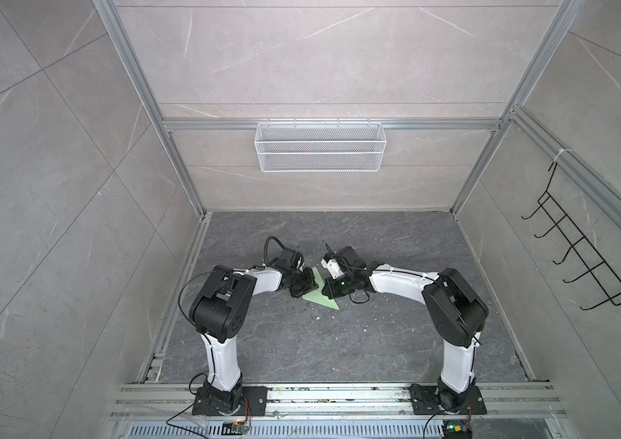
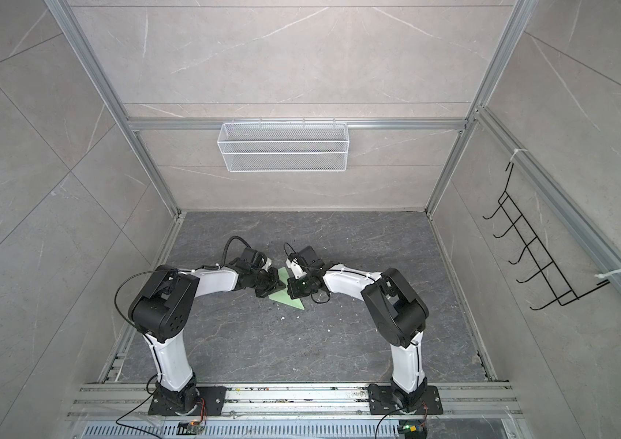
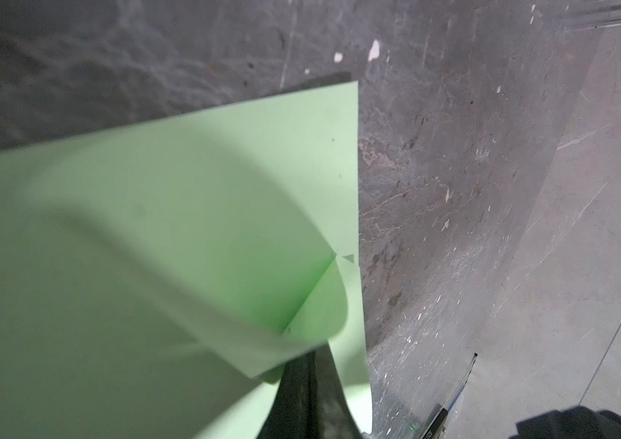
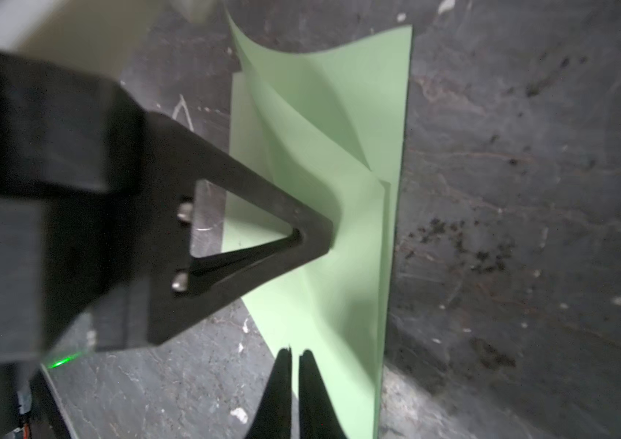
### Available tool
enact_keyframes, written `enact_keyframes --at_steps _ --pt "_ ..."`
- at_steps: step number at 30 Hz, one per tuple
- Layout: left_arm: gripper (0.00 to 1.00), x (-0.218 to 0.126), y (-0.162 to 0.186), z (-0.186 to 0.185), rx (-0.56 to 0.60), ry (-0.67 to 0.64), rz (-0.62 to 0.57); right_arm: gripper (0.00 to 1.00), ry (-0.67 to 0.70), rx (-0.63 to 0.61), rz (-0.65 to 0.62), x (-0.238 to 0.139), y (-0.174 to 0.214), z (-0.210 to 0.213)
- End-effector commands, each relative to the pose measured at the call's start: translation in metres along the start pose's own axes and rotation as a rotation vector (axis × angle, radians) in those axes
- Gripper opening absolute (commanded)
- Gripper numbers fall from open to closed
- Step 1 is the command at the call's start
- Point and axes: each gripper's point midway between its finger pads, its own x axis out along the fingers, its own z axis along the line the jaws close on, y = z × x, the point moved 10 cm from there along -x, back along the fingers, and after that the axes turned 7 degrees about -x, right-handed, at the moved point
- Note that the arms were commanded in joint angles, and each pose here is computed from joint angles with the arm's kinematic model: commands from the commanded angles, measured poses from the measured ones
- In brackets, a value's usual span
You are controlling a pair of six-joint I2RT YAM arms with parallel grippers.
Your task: Fold a paper plane with a square sheet of paper (pick it up from the middle)
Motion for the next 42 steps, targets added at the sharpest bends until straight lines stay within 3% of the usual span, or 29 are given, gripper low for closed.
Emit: enact_keyframes --at_steps 1,11,16,22,42 --pt "0.0 0.009 0.01 0.031 -0.031 -0.161 0.041 0.12 0.042 -0.021 0.069 0.007 0.007 -0.002" --pt "0.0 0.006 0.003 0.03 -0.012 -0.093 0.055 0.12 0.141 -0.042 0.169 0.018 0.03 -0.012" --pt "0.06 0.002 -0.011 0.036 0.032 -0.029 0.057 0.12 0.171 -0.019 0.216 0.024 0.039 -0.017" --pt "0.11 -0.007 -0.031 0.057 0.002 0.074 0.013 0.12 0.186 0.014 0.262 0.03 0.047 -0.022" --pt "0.32 -0.037 -0.073 0.092 -0.081 0.028 -0.145 0.12 0.173 0.053 0.251 0.029 0.052 -0.025"
